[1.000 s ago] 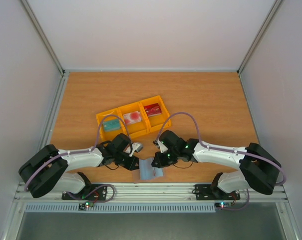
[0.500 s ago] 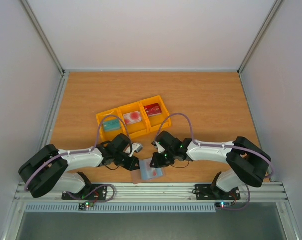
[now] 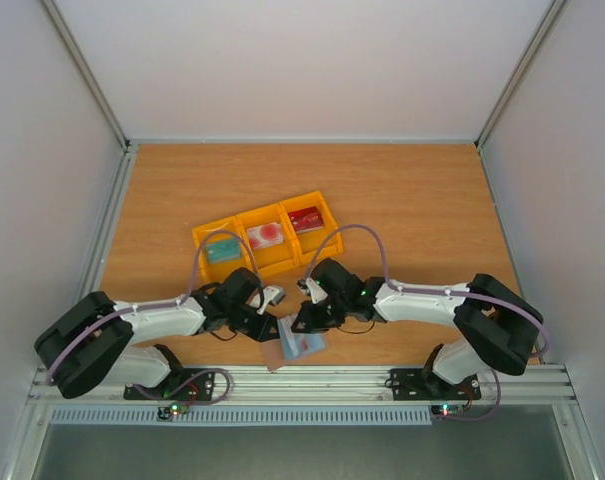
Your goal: Take the credit cards out of the card holder
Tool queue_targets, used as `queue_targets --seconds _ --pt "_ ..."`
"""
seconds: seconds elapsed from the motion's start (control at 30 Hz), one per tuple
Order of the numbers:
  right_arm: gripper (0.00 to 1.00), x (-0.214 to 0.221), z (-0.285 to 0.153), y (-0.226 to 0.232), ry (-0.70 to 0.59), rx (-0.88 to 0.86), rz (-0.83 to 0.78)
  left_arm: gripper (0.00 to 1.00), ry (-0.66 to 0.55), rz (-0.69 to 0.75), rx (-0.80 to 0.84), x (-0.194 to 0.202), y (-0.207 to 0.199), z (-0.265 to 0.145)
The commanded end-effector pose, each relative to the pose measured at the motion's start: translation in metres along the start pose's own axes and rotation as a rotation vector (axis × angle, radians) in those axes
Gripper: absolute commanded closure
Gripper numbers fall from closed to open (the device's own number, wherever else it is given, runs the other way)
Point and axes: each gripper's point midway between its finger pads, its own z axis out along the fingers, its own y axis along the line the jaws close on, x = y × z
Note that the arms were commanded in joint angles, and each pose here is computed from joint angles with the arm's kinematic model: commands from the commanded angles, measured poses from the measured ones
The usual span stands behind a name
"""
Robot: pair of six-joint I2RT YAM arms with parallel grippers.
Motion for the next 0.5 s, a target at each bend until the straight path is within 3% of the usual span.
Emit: queue_targets --seconds 0.0,0.03,0.1,0.2,0.3,0.4,0.47 --pt "0.99 -0.005 -0.021 0.015 -0.047 -0.028 -0.018 1.00 -0.047 0.060 0.033 -0.010 -0.012 -0.006" --pt "0.99 -0.005 -0.029 0.011 -0.061 0.003 -0.015 0.99 -0.054 0.077 0.048 -0.012 -0.017 -0.009" --pt "0.99 -0.002 -0.052 0.004 -0.094 0.077 0.001 0.89 -0.098 0.150 0.099 -0.020 -0.035 -0.020" --pt "0.99 -0.002 -0.089 0.003 -0.180 0.165 -0.003 0.46 -0.166 0.261 0.199 -0.032 -0.067 -0.041" --pt "0.99 -0.001 -0.123 0.008 -0.234 0.238 -0.046 0.18 -0.200 0.306 0.273 -0.035 -0.089 -0.060" --pt "0.99 -0.007 -0.171 0.017 -0.329 0.336 -0.113 0.01 -0.293 0.354 0.308 -0.047 -0.103 -0.082" --pt "0.99 -0.011 -0.202 0.025 -0.387 0.400 -0.151 0.01 -0.393 0.405 0.332 -0.062 -0.115 -0.102"
